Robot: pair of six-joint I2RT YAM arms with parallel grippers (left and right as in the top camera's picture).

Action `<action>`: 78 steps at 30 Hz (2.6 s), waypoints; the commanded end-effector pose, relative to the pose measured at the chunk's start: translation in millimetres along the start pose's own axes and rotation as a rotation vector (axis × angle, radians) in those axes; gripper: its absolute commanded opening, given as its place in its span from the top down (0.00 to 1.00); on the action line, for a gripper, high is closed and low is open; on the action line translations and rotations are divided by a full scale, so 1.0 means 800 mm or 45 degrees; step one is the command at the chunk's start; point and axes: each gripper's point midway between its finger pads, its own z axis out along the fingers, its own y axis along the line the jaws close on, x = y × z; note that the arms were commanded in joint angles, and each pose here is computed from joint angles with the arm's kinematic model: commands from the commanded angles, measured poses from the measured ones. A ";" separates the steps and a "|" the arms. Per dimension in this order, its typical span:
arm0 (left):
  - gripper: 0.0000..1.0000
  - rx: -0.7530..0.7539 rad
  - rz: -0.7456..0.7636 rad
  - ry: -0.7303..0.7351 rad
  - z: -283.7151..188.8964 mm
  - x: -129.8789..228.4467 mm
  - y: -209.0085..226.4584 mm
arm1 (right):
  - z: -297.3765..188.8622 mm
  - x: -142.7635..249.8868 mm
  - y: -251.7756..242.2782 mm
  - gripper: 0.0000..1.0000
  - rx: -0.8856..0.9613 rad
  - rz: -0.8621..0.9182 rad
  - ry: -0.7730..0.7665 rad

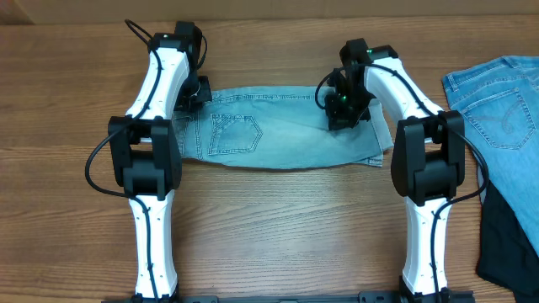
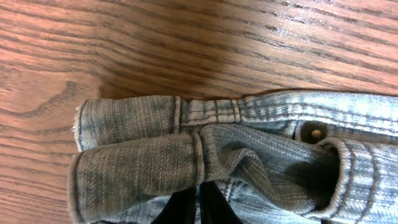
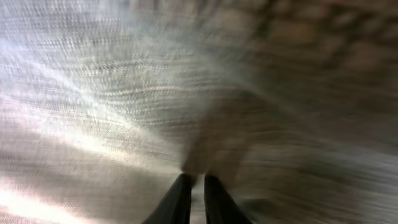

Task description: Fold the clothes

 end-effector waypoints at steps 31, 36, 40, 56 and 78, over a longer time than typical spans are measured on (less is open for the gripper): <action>0.47 -0.017 0.110 -0.007 0.011 -0.002 0.006 | -0.123 0.027 -0.166 0.34 0.178 0.618 -0.037; 0.44 -0.016 0.110 -0.006 0.011 -0.002 0.006 | -0.120 0.044 -0.150 0.35 0.113 0.653 0.047; 0.44 -0.010 0.108 -0.006 0.011 -0.002 0.004 | -0.108 0.055 -0.149 0.41 0.115 0.657 0.100; 0.44 0.150 0.074 -0.169 -0.076 -0.043 -0.022 | -0.201 0.034 -0.048 0.96 0.046 0.232 -0.267; 0.96 0.296 0.210 0.216 -0.053 0.072 -0.108 | -0.017 0.059 0.210 0.96 -0.426 -0.079 -0.169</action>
